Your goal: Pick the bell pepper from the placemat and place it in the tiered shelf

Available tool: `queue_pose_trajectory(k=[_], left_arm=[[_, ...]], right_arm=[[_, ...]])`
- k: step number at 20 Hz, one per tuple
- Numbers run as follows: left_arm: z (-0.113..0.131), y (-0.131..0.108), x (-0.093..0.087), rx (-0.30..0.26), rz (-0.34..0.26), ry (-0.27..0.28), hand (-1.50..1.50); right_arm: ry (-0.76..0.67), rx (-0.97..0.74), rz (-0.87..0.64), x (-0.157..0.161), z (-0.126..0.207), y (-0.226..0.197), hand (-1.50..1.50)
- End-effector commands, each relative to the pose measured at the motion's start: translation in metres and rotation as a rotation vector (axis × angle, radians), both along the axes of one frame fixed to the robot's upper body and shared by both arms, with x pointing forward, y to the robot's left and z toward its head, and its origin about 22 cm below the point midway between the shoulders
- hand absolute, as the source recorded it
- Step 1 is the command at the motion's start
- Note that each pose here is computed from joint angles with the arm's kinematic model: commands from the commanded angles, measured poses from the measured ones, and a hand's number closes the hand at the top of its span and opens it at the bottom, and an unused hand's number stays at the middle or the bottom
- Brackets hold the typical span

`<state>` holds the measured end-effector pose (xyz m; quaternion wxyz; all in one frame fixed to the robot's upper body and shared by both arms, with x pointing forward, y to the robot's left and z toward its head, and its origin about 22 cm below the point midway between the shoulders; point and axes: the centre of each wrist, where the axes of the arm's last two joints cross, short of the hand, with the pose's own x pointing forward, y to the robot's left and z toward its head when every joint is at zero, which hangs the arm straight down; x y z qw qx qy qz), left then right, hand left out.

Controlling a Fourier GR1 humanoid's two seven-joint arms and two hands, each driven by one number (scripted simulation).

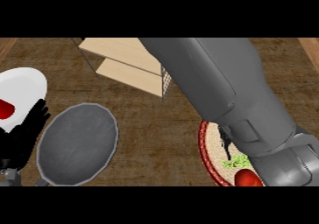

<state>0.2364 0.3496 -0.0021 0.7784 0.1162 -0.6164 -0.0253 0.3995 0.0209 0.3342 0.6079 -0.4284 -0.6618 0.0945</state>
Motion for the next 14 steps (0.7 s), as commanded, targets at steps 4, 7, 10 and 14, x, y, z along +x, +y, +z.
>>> queue_pose_trajectory(k=[4,7,10,14], left_arm=[[-0.001,-0.003,-0.006,-0.02,0.028,0.012,0.0],[0.001,0.011,-0.011,-0.015,0.045,0.02,0.0],[-0.007,0.022,-0.027,0.004,0.067,0.033,0.0],[0.0,0.021,-0.017,-0.005,0.109,0.036,0.0]], right_arm=[[-0.119,0.271,-0.012,-0.031,0.033,-0.005,-1.5],[-0.161,0.313,-0.027,-0.043,0.046,-0.024,-1.5],[-0.176,0.295,-0.07,-0.063,0.07,-0.044,-1.5],[-0.189,0.309,-0.112,-0.085,0.088,-0.067,-1.5]])
